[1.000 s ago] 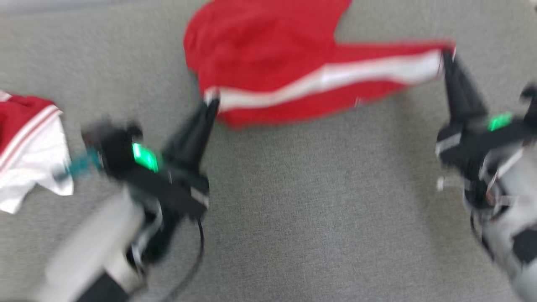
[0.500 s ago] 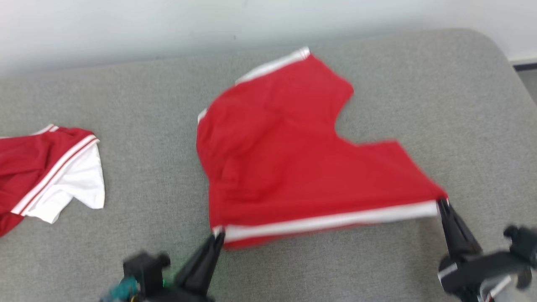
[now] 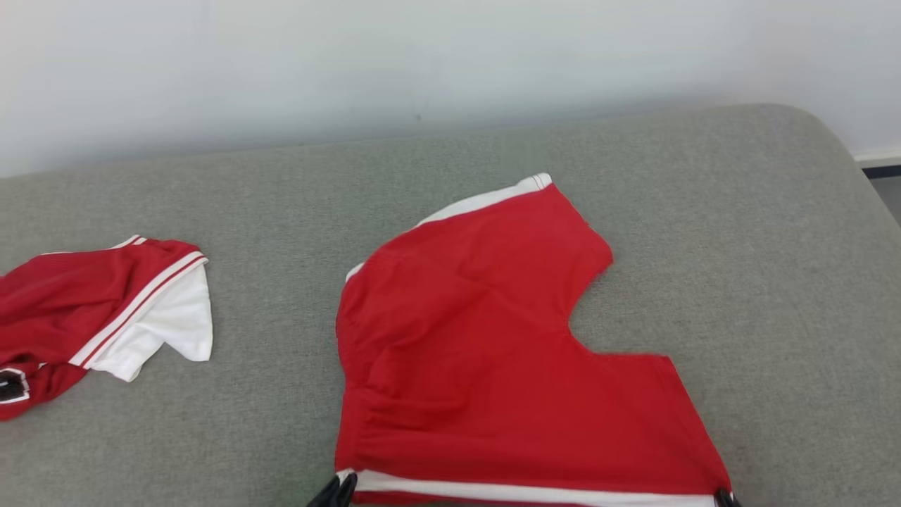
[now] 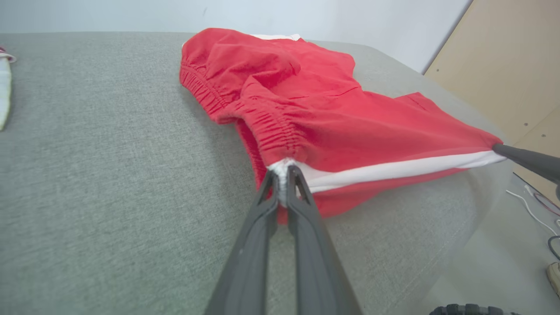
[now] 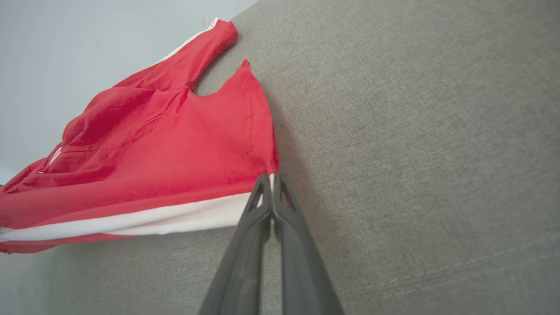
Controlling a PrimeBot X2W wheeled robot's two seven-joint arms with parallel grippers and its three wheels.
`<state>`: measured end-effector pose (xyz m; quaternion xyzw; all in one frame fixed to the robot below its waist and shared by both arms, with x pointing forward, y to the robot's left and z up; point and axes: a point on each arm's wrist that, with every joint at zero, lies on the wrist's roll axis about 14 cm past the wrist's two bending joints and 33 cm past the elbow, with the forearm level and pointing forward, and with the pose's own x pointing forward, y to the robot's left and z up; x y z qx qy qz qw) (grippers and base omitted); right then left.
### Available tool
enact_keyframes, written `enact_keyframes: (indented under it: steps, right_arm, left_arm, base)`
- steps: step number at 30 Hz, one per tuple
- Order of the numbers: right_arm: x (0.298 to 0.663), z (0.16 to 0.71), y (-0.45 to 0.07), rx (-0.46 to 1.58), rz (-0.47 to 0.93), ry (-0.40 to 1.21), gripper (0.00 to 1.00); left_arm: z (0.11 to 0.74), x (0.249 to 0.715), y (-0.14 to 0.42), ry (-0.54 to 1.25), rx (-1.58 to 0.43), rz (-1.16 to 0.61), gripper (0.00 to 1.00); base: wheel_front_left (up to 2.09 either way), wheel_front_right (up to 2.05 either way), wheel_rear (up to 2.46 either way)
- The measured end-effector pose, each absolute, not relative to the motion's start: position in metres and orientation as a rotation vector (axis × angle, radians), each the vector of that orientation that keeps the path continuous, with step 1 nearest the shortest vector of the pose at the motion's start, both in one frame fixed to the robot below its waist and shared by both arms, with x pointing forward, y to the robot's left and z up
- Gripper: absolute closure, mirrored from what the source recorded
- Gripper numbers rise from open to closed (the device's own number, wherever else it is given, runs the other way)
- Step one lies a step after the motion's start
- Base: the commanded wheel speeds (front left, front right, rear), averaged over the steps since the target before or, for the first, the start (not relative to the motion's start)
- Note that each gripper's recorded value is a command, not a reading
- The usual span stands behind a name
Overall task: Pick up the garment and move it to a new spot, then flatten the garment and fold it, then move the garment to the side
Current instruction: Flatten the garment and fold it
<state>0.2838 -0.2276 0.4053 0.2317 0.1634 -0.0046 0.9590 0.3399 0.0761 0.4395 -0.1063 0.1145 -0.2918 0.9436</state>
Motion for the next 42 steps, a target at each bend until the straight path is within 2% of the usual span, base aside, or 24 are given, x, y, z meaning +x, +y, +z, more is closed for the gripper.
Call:
enact_keyframes:
  steps: [7,12,24,42]
  right_arm:
    - [0.267,0.404,-0.217,0.511,-0.018,0.359,1.00]
    - [0.285,0.422,-0.231,0.486,-0.031,0.288,1.00]
    - [0.381,0.490,-0.254,0.347,0.059,0.112,1.00]
    - [0.531,0.498,-0.199,0.160,0.248,0.180,1.00]
  left_arm:
    - [0.424,0.314,0.085,0.285,-0.183,-0.581,1.00]
    - [0.437,0.314,0.068,0.232,-0.193,-0.618,1.00]
    - [0.482,0.336,0.055,0.069,-0.245,-0.584,1.00]
    - [0.494,0.417,0.084,0.004,-0.194,-0.478,1.00]
  base:
    - [0.00,0.00,0.00]
    - [0.00,0.00,0.00]
    - [0.00,0.00,0.00]
    - [0.00,0.00,0.00]
